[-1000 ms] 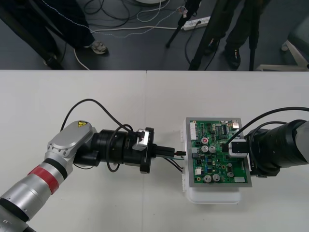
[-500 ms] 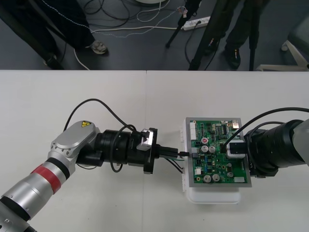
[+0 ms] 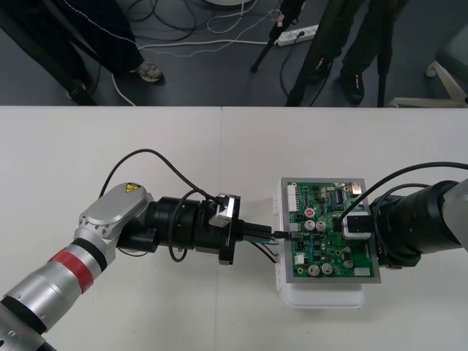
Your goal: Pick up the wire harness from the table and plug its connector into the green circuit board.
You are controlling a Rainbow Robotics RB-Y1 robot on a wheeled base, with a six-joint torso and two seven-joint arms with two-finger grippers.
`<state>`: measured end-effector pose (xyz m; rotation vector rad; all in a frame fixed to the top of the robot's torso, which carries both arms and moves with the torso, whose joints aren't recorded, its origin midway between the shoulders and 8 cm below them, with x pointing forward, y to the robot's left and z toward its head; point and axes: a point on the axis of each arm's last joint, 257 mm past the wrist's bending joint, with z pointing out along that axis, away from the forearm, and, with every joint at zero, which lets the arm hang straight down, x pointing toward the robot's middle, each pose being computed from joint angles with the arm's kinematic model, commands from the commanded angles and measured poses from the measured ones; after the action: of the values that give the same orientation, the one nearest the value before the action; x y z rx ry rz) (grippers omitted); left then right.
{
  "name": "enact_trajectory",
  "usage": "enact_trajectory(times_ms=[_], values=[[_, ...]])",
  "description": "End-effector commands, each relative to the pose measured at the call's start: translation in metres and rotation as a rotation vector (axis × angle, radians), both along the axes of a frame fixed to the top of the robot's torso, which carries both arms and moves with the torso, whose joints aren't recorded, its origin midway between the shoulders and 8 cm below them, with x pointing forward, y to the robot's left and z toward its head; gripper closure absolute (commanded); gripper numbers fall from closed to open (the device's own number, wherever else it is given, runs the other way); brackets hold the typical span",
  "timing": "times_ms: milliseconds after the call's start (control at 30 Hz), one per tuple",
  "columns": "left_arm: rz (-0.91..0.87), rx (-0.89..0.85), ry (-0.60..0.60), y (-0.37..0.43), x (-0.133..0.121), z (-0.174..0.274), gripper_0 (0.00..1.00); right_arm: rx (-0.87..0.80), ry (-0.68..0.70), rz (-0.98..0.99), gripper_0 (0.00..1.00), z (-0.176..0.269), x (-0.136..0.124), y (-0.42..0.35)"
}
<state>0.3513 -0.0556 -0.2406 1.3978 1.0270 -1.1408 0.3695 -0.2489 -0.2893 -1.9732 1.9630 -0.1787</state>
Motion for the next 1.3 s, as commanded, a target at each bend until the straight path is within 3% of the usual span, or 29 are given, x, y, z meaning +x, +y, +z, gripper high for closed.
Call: enact_trajectory(times_ms=[33,1300], values=[[-0.029,-0.029,0.006,-0.026,0.0,0.026,1.0,0.011,-0.016,0.019,0.0,0.01,0.005,0.012],[-0.036,-0.032,-0.037,-0.041,-0.005,0.035,1.0,0.01,-0.013,0.019,0.0,0.01,0.005,0.011]])
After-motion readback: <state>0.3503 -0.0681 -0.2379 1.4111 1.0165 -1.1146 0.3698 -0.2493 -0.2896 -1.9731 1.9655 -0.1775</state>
